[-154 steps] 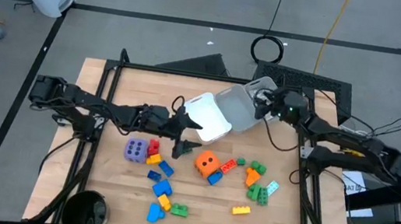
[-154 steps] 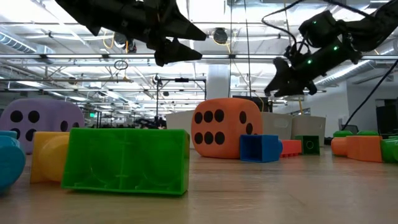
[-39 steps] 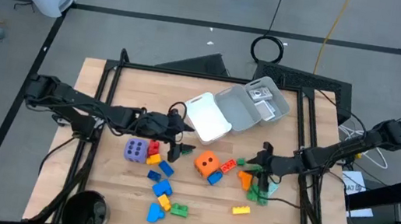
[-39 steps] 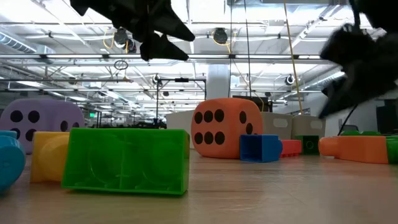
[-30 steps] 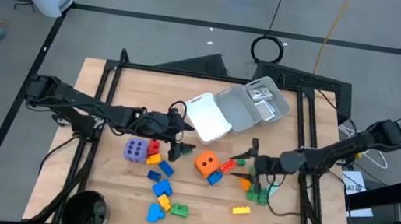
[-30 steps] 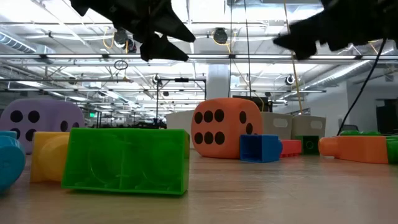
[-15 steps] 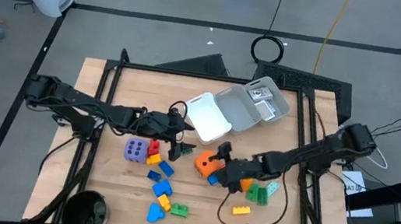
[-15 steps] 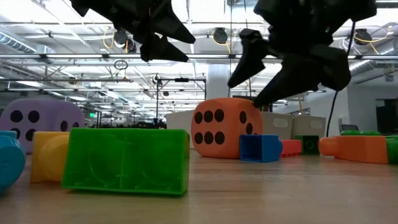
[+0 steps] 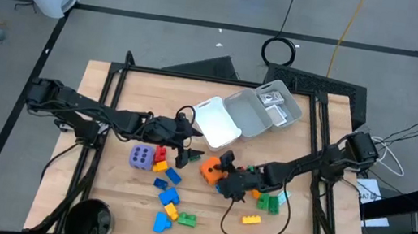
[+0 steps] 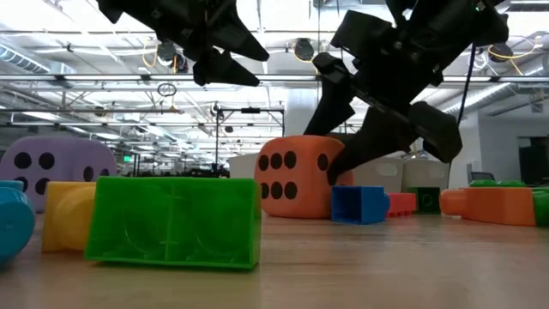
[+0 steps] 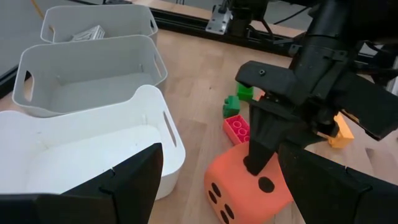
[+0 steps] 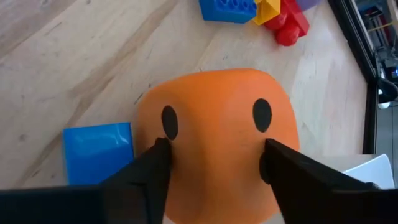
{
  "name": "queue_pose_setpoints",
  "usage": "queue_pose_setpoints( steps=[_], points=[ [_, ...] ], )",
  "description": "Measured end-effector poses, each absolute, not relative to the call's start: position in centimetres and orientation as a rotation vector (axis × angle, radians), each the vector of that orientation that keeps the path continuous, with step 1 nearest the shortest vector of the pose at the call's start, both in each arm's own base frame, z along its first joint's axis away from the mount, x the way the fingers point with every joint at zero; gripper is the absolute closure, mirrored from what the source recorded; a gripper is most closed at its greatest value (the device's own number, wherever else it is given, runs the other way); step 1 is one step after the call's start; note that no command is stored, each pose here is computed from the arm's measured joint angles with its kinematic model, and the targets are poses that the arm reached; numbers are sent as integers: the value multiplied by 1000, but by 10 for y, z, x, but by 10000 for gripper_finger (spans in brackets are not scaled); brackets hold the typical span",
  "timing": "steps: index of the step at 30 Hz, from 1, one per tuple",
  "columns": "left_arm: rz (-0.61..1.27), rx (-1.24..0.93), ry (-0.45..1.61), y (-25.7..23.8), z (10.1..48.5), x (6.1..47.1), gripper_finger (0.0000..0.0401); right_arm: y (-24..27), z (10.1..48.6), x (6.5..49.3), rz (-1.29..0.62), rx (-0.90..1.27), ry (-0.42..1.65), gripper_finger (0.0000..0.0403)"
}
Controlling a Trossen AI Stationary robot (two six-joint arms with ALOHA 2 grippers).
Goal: Pick & Place Toys
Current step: Put the orange die into the left grey bin
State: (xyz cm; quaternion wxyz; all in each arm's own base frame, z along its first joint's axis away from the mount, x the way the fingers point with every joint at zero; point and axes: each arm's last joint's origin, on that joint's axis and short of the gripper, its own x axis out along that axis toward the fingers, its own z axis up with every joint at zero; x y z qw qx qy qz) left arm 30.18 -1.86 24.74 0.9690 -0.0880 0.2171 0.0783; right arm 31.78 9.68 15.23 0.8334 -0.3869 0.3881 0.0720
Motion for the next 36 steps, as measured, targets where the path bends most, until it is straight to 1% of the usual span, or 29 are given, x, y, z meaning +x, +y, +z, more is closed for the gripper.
queue_pose_setpoints(
  steps=[4,7,14,16,19,27,33,36],
  points=[
    [158,-179,439,-19,247,302,77,96,153,317,156,-819,822,265],
    [158,-179,439,-19,247,302,77,97,153,317,161,-821,821,294],
    [159,-180,439,-19,247,302,77,99,162,316,162,-827,770,296],
    [159,-180,439,-19,247,302,77,100,169,314,162,-832,740,308],
    [159,-180,439,-19,247,302,77,100,190,309,150,-826,668,317],
    [159,-179,440,-19,247,302,77,91,241,287,68,-733,553,319],
    [159,-179,440,-19,247,302,77,66,263,269,-133,-758,599,319],
    [159,-179,439,-19,247,302,77,48,267,263,-221,-764,645,321]
  ],
)
